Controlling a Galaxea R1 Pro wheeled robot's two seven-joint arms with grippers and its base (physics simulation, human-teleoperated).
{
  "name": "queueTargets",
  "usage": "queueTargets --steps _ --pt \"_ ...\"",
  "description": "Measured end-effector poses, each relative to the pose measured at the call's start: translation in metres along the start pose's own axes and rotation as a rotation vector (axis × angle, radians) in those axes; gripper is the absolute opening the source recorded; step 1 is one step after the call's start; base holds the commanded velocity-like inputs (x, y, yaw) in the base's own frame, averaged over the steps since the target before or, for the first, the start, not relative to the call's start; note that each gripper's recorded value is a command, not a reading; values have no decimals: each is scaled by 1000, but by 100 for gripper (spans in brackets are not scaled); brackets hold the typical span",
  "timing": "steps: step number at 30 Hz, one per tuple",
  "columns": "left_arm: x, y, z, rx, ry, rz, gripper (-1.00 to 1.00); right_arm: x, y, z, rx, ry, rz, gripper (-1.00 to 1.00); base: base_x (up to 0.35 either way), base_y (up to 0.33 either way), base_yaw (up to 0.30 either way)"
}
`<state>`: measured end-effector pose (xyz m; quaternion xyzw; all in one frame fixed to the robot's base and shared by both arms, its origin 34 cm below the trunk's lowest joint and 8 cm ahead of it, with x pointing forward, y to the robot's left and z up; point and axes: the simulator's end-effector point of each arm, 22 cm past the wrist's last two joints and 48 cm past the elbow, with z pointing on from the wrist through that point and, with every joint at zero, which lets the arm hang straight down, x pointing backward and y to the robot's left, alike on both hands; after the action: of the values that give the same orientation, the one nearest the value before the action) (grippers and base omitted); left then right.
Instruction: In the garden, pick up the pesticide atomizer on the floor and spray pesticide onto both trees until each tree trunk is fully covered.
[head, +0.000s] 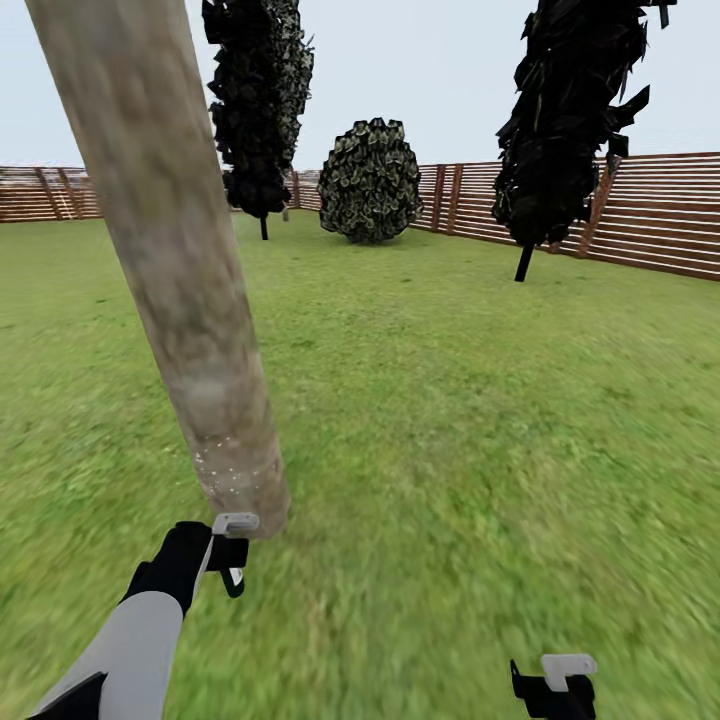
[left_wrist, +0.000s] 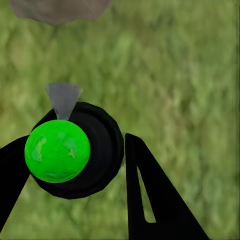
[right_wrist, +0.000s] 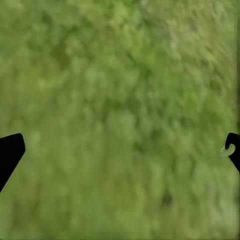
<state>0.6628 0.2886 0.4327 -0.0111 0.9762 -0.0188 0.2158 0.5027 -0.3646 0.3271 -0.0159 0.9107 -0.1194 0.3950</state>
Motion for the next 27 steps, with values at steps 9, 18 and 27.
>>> queueTargets --steps 9,18,27 --pt "-1 2 0 -14 -3 12 -100 0 1 0 -1 0 -1 100 131 -261 196" --pt "-2 14 -2 -30 -5 -4 -100 0 1 0 -2 0 -1 100 140 -265 277" --pt "-2 32 -4 -52 -5 -10 -100 0 1 0 -2 0 -1 100 147 -261 277"
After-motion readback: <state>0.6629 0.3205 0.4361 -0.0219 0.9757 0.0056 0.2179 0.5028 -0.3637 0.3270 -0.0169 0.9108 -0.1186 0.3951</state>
